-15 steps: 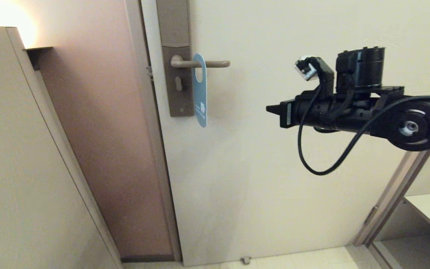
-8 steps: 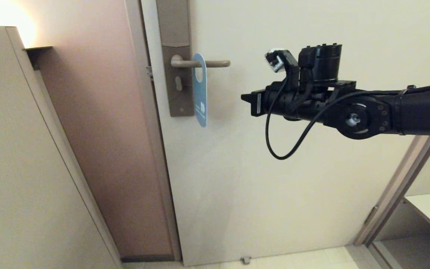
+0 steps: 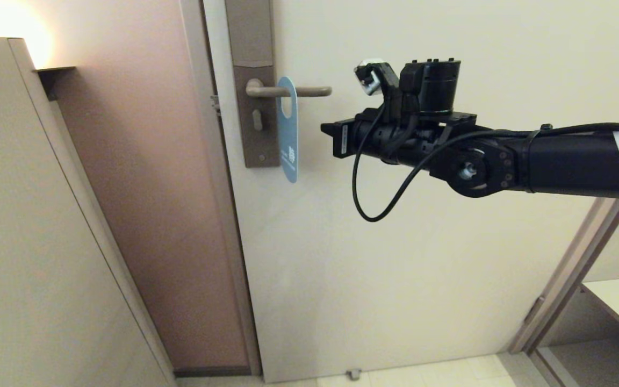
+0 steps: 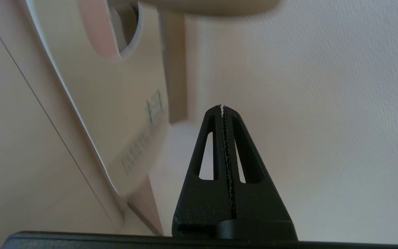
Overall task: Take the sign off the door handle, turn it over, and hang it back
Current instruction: Hang the sign back with the other side facing out
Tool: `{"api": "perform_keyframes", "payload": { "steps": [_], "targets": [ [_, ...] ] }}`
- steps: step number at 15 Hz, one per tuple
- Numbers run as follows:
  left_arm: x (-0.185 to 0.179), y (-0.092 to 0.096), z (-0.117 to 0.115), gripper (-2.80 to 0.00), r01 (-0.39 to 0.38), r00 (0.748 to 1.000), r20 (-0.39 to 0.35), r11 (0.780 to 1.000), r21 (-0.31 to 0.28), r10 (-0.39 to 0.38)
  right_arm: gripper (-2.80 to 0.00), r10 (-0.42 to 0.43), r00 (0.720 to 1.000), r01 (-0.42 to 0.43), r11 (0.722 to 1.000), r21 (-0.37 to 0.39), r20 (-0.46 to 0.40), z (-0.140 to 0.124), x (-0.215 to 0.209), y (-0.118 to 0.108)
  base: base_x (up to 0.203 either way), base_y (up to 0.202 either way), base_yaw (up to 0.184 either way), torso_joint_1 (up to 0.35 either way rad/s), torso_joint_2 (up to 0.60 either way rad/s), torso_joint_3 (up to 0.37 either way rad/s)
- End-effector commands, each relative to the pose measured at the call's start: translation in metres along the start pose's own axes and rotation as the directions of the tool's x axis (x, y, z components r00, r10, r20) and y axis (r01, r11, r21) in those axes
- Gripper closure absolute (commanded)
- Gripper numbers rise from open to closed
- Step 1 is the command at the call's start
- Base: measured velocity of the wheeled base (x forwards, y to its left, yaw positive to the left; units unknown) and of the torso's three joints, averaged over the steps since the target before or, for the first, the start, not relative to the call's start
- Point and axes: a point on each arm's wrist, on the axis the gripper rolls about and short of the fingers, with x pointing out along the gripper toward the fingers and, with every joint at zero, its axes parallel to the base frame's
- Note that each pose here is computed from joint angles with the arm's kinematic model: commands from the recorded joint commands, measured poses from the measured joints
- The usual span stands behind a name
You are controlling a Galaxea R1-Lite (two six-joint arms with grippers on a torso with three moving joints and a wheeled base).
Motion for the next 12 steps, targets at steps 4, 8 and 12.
{"api": "perform_keyframes", "payload": {
  "steps": [4, 8, 12],
  "targets": [
    [0.0, 0.0, 0.0, 0.0, 0.0, 1.0, -0.001, 1.0, 0.0, 0.0, 0.0, 0.05, 0.998, -0.05, 0.999, 0.007, 0.039, -0.001, 0.015, 0.019, 0.0, 0.0, 0.0, 0.0, 0.0, 0.0],
    [0.0, 0.0, 0.0, 0.0, -0.001, 1.0, -0.001, 1.0, 0.0, 0.001, 0.0, 0.081, 0.993, -0.084, 0.996, 0.034, 0.089, 0.01, 0.02, 0.029, 0.0, 0.0, 0.0, 0.0, 0.0, 0.0],
    [0.0, 0.0, 0.0, 0.0, 0.0, 1.0, -0.001, 1.0, 0.0, 0.0, 0.0, 0.137, 0.985, -0.14, 0.99, 0.025, 0.104, 0.015, 0.02, 0.039, 0.0, 0.0, 0.0, 0.0, 0.0, 0.0]
  ]
}}
